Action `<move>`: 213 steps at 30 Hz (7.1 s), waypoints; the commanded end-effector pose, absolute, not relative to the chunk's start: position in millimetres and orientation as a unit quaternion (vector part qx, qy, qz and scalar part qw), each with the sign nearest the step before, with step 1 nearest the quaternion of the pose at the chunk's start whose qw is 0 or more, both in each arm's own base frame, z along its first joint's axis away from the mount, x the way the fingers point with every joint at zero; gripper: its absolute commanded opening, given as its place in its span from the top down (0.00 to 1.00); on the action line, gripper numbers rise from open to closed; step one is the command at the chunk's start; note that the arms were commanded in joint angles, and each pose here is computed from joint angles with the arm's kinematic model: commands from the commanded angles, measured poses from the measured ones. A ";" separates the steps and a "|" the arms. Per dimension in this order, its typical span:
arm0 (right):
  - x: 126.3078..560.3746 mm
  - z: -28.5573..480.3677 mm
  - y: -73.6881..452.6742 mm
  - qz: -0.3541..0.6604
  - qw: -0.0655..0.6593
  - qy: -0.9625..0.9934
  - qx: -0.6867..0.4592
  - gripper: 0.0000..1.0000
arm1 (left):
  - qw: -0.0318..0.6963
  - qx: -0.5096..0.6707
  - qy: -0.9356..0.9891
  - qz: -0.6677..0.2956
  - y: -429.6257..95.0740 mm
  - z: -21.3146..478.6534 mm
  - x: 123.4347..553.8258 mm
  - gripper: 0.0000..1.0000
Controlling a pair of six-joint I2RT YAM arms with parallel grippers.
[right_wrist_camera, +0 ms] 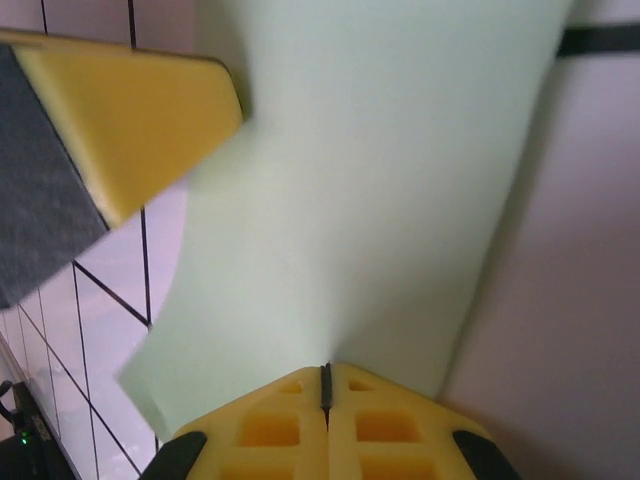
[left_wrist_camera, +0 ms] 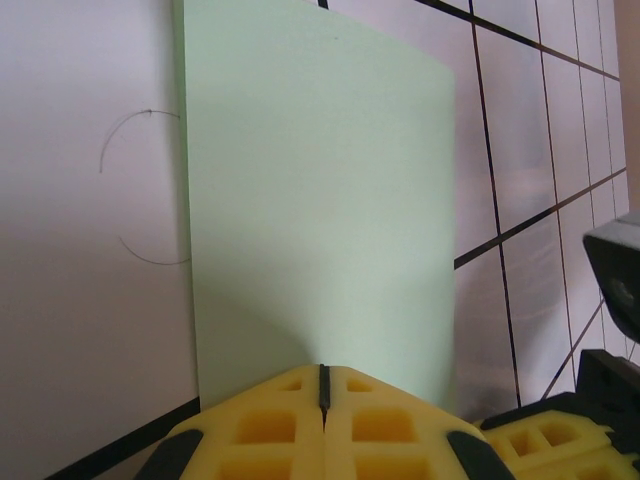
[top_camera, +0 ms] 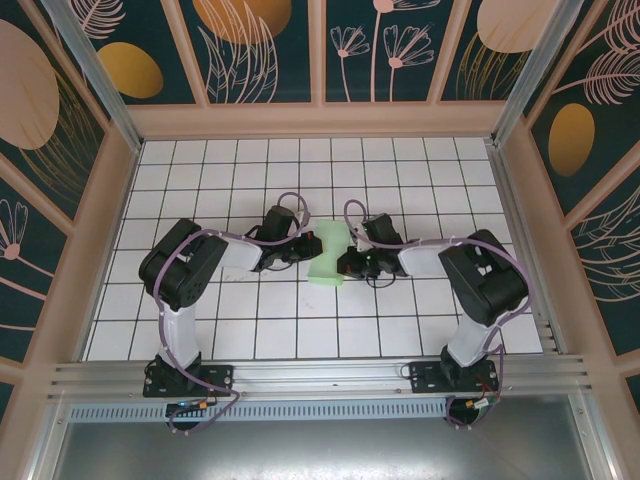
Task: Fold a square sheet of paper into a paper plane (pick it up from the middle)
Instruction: Fold the square sheet of paper in half at the center of the table, then rotate the square sheet of paper at the center of the table, then fold the square sheet of paper in half at the center of the table.
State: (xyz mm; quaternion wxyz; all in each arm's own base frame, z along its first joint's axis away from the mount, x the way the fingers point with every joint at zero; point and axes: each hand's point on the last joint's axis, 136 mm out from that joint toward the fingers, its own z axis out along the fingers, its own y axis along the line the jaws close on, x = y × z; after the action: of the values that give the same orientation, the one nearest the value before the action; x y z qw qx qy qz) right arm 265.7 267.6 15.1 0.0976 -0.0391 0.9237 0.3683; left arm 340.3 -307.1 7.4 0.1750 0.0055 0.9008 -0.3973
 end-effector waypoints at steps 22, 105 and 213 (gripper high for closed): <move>268.6 29.5 291.7 0.389 0.080 0.916 -0.056 1.00 | 0.023 -0.071 0.980 -0.182 -214.9 -113.7 257.2 1.00; 313.7 36.2 296.4 0.424 0.104 0.899 -0.028 1.00 | 0.142 0.009 0.897 -0.419 -332.2 56.6 288.7 1.00; 341.7 -22.7 262.9 0.329 0.067 0.942 -0.002 1.00 | 0.066 0.063 0.937 -0.337 -310.4 -18.4 220.6 1.00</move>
State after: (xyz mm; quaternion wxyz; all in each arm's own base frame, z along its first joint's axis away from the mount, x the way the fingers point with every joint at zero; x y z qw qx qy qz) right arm 352.6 284.9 17.8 0.1016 -0.0265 0.9161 0.3870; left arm 267.8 -331.3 15.5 0.1486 0.0624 0.9101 -0.3817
